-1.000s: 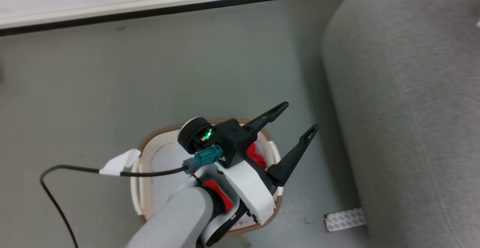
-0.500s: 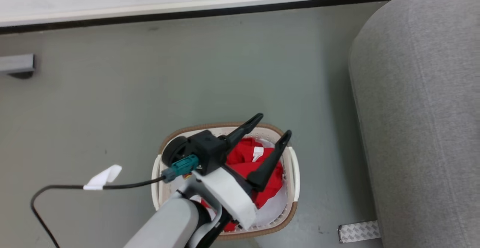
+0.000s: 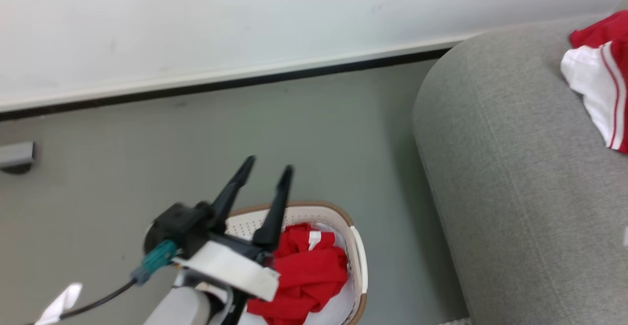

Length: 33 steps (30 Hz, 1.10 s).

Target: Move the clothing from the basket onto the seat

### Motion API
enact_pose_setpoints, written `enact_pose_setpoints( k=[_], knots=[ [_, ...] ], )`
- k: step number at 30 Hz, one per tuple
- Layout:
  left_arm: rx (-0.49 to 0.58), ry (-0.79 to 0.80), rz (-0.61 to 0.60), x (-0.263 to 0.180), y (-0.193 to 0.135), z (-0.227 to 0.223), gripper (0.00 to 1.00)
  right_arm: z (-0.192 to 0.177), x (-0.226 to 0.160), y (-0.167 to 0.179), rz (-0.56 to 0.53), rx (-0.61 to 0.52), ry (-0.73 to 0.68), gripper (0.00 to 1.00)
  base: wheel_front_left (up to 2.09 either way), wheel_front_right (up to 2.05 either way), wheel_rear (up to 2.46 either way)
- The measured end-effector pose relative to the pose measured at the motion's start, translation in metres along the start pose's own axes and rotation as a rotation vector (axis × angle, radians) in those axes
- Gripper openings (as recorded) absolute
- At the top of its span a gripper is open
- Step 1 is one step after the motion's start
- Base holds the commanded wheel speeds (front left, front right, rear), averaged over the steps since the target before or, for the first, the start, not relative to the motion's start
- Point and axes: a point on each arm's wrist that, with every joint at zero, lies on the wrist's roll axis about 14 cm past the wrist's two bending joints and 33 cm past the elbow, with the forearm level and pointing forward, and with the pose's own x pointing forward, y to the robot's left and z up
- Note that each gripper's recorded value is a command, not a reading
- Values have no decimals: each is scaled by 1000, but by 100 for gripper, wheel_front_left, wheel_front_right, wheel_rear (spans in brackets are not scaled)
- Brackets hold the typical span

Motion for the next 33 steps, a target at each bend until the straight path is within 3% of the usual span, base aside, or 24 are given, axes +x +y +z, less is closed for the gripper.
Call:
enact_pose_setpoints(
  k=[9, 20, 33],
  knots=[
    [82, -17, 187, -49, 39, 6, 100, 33, -49, 64, 196, 24, -103, 100, 0, 0, 0],
    [135, -63, 467, -134, 77, 22, 100, 1, -107, 139, 422, 70, 7, 100, 0, 0, 0],
    [158, -77, 532, -171, 81, 25, 100, -12, -127, 152, 465, 132, 63, 100, 0, 0, 0]
  ],
)
